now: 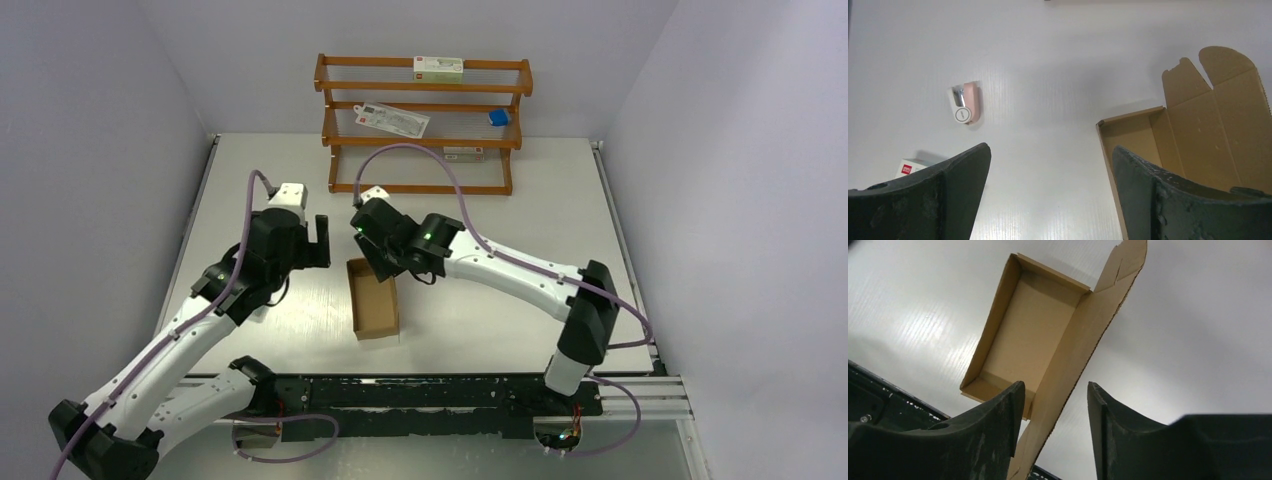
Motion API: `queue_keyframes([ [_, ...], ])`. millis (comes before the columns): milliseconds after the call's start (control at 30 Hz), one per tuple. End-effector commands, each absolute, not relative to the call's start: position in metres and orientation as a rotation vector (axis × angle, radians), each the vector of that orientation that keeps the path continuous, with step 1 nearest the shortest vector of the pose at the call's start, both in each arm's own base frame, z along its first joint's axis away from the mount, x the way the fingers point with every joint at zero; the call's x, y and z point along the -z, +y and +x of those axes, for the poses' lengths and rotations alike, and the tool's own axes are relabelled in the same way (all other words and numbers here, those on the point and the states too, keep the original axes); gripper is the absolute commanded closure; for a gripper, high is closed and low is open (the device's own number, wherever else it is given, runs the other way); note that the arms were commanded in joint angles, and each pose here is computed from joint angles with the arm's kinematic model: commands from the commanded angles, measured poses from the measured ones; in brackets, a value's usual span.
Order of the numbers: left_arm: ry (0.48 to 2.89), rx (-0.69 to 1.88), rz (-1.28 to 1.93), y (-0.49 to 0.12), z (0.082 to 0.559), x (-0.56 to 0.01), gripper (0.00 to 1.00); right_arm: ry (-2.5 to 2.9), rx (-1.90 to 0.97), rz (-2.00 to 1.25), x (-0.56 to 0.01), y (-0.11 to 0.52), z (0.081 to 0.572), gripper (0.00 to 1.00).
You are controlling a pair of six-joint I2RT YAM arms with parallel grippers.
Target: Fold the paper box
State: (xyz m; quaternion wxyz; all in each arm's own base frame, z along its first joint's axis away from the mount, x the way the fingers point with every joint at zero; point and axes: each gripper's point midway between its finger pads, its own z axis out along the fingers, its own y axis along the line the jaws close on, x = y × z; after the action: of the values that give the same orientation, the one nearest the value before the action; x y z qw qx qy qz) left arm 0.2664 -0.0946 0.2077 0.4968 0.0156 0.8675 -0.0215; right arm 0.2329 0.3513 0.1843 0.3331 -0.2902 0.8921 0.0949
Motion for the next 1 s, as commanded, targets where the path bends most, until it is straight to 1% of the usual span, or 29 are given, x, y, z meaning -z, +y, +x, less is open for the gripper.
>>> queue_keyframes([
  [0,2.049,0.007,0.009,-0.080,0.268,-0.219,0.04,2.375,-0.117,-0.801,-0.177,0.341,0.233,0.52],
  [100,2.039,-0.012,-0.033,-0.071,0.269,-0.221,0.04,2.380,-0.040,-0.817,-0.174,0.335,0.237,0.69],
  [167,2.031,-0.006,-0.055,-0.066,0.269,-0.223,0.04,2.375,-0.014,-0.845,-0.173,0.335,0.239,0.84],
  [233,2.023,-0.009,-0.081,-0.059,0.270,-0.225,0.04,2.370,0.003,-0.907,-0.171,0.334,0.239,0.91],
  [333,2.001,-0.026,-0.134,-0.047,0.271,-0.230,0.04,2.323,0.071,-1.048,-0.171,0.331,0.244,1.00],
  [467,1.980,-0.016,-0.174,-0.038,0.272,-0.233,0.04,2.238,0.145,-1.281,-0.169,0.330,0.250,1.00],
  [667,1.986,0.004,-0.173,-0.038,0.273,-0.232,0.04,2.009,0.043,-1.646,-0.166,0.350,0.251,1.00],
  [800,1.978,0.018,-0.165,-0.039,0.272,-0.234,0.04,1.818,-0.002,-1.811,-0.168,0.358,0.258,1.00],
  [967,1.973,0.026,-0.163,-0.038,0.272,-0.235,0.04,1.647,-0.099,-1.888,-0.181,0.369,0.275,1.00],
])
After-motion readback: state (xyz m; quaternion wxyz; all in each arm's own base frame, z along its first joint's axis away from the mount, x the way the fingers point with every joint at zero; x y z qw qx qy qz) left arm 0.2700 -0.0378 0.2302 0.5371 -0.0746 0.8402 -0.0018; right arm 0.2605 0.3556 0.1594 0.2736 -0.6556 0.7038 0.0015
